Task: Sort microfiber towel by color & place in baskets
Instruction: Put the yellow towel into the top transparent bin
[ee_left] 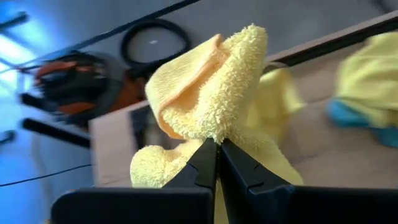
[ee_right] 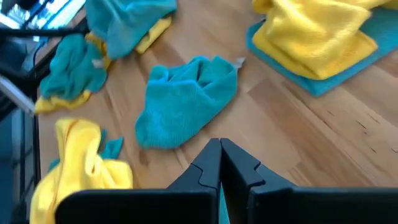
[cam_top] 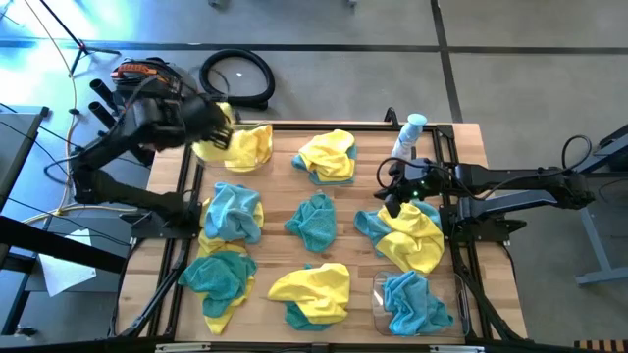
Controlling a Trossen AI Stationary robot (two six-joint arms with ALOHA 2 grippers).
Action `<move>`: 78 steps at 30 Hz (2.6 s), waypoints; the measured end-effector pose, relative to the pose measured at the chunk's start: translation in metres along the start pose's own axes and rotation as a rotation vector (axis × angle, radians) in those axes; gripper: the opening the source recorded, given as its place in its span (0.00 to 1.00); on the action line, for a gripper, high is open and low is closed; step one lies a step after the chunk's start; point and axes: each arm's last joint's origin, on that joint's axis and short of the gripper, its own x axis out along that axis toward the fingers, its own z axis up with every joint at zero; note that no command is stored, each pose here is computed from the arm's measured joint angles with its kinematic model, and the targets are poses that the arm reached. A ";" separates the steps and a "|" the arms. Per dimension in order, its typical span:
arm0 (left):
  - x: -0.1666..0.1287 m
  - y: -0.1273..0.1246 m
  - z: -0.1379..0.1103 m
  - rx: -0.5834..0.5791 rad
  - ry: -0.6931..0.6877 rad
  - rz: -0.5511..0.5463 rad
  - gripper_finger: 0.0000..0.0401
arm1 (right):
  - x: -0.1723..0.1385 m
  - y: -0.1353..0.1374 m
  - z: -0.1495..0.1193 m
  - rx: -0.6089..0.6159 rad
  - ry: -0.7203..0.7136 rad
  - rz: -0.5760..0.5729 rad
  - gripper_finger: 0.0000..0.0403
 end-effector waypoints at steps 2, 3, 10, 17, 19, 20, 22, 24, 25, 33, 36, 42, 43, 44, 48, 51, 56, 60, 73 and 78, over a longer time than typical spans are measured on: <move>0.009 0.012 0.006 0.028 0.031 0.051 0.00 | 0.000 0.000 0.002 0.025 -0.030 -0.015 0.00; 0.013 0.017 0.009 0.045 0.052 0.069 0.00 | 0.000 0.000 0.003 0.038 -0.049 -0.024 0.00; 0.071 0.014 0.041 0.212 0.198 0.053 0.00 | -0.001 0.003 0.012 0.055 -0.189 -0.054 0.00; 0.150 -0.007 0.054 0.430 0.453 0.075 0.00 | -0.002 0.004 0.016 0.118 -0.244 -0.054 0.00; 0.167 -0.012 0.051 0.478 0.556 0.065 0.00 | -0.002 0.004 0.016 0.128 -0.246 -0.055 0.00; 0.173 -0.014 0.049 0.498 0.604 0.067 0.00 | -0.002 0.004 0.016 0.133 -0.246 -0.055 0.00; 0.185 -0.019 0.045 0.534 0.679 0.075 0.00 | -0.002 0.004 0.016 0.143 -0.246 -0.053 0.00; 0.195 -0.023 0.044 0.560 0.711 0.073 0.00 | -0.002 0.004 0.016 0.153 -0.246 -0.053 0.00; 0.199 -0.025 0.043 0.576 0.717 0.066 0.00 | -0.002 0.004 0.016 0.153 -0.246 -0.053 0.00; 0.236 -0.038 -0.001 0.790 0.766 -0.065 0.00 | -0.002 0.004 0.016 0.169 -0.248 -0.053 0.00; 0.248 -0.043 -0.016 0.872 0.741 -0.085 0.00 | -0.002 0.004 0.016 0.186 -0.251 -0.054 0.00; 0.262 -0.050 -0.030 1.048 0.681 -0.176 0.00 | -0.002 0.003 0.016 0.193 -0.273 -0.081 0.00; 0.263 -0.050 -0.032 1.075 0.682 -0.190 0.00 | -0.002 0.003 0.016 0.193 -0.276 -0.084 0.00; 0.265 -0.050 -0.035 1.095 0.685 -0.199 0.00 | -0.002 0.003 0.016 0.193 -0.279 -0.087 0.00; 0.272 -0.045 -0.042 1.093 0.689 -0.219 0.00 | -0.002 0.003 0.017 0.212 -0.287 -0.092 0.00; 0.278 -0.038 -0.047 1.047 0.702 -0.240 0.00 | -0.002 0.002 0.017 0.213 -0.289 -0.094 0.00; 0.283 -0.028 -0.051 0.966 0.733 -0.222 0.00 | -0.002 0.002 0.017 0.217 -0.289 -0.094 0.00; 0.285 -0.026 -0.051 0.895 0.734 -0.204 0.00 | -0.002 0.002 0.017 0.218 -0.303 -0.109 0.00; 0.287 -0.026 -0.049 0.775 0.710 -0.217 0.18 | -0.002 0.002 0.017 0.220 -0.312 -0.111 0.00; 0.285 -0.025 -0.048 0.767 0.706 -0.186 0.25 | -0.002 0.002 0.018 0.220 -0.312 -0.111 0.00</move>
